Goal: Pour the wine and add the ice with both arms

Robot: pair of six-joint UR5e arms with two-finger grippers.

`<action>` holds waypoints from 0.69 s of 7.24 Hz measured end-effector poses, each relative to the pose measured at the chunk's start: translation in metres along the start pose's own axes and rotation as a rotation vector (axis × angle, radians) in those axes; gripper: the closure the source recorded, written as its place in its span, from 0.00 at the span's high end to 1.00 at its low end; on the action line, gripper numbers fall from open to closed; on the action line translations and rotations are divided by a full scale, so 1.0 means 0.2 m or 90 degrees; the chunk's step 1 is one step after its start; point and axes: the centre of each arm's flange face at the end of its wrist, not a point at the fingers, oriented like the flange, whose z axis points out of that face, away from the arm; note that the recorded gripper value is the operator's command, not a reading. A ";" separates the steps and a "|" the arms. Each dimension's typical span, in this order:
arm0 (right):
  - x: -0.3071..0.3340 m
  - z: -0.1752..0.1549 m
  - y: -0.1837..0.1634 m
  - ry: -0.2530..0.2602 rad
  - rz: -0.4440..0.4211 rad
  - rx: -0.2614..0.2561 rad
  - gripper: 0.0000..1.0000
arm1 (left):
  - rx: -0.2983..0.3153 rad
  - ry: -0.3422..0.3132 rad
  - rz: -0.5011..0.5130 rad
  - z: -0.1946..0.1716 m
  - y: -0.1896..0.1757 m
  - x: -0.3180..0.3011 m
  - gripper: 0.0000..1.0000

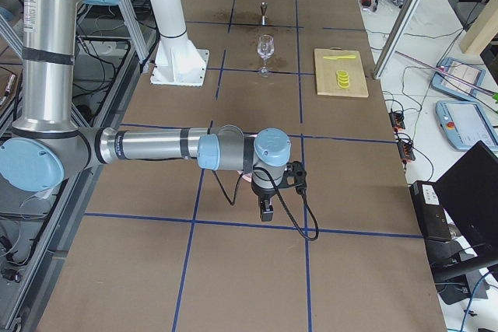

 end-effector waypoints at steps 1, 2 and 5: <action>0.00 0.00 0.00 0.000 -0.002 0.001 1.00 | 0.000 0.000 0.000 0.00 0.00 0.00 1.00; 0.00 0.00 0.00 0.000 -0.003 0.001 1.00 | 0.000 0.000 0.000 0.00 0.00 0.00 1.00; 0.00 0.00 0.00 -0.001 -0.004 0.001 1.00 | 0.000 0.000 0.000 0.00 0.00 0.00 1.00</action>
